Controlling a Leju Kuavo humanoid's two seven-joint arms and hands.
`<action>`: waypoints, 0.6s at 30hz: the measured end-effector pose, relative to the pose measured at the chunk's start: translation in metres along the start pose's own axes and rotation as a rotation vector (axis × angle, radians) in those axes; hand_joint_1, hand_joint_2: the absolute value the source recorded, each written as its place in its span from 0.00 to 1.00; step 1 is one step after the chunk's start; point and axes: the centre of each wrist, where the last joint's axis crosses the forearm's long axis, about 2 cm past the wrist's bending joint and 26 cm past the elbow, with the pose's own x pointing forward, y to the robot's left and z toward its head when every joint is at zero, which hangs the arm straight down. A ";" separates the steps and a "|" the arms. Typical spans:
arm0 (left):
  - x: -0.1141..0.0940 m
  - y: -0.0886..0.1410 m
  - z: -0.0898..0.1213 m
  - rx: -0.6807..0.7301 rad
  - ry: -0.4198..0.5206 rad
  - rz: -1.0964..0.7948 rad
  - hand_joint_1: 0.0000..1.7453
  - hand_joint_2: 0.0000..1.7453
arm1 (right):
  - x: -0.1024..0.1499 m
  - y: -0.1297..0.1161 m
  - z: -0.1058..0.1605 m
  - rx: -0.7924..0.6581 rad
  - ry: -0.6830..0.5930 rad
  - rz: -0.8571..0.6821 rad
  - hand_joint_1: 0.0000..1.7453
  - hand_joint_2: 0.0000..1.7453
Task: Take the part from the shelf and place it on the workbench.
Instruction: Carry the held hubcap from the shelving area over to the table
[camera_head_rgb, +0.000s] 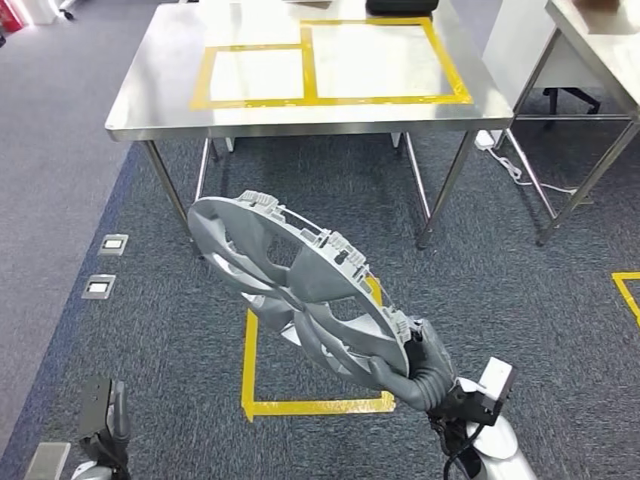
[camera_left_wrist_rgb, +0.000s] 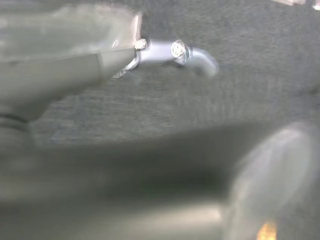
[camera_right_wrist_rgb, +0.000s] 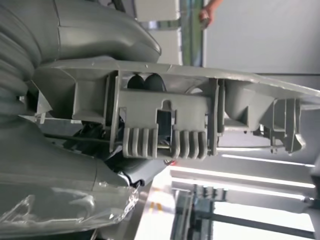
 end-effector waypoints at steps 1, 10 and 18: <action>0.001 -0.001 -0.001 0.000 -0.003 -0.001 0.00 0.00 | 0.001 -0.001 0.001 -0.005 0.003 0.009 1.00 1.00; 0.000 0.000 0.000 0.003 0.005 -0.005 0.00 0.00 | 0.007 -0.013 0.009 -0.029 -0.009 0.065 1.00 1.00; 0.009 0.000 -0.008 0.020 -0.010 0.004 0.00 0.00 | 0.019 -0.027 0.003 -0.031 -0.059 0.120 1.00 1.00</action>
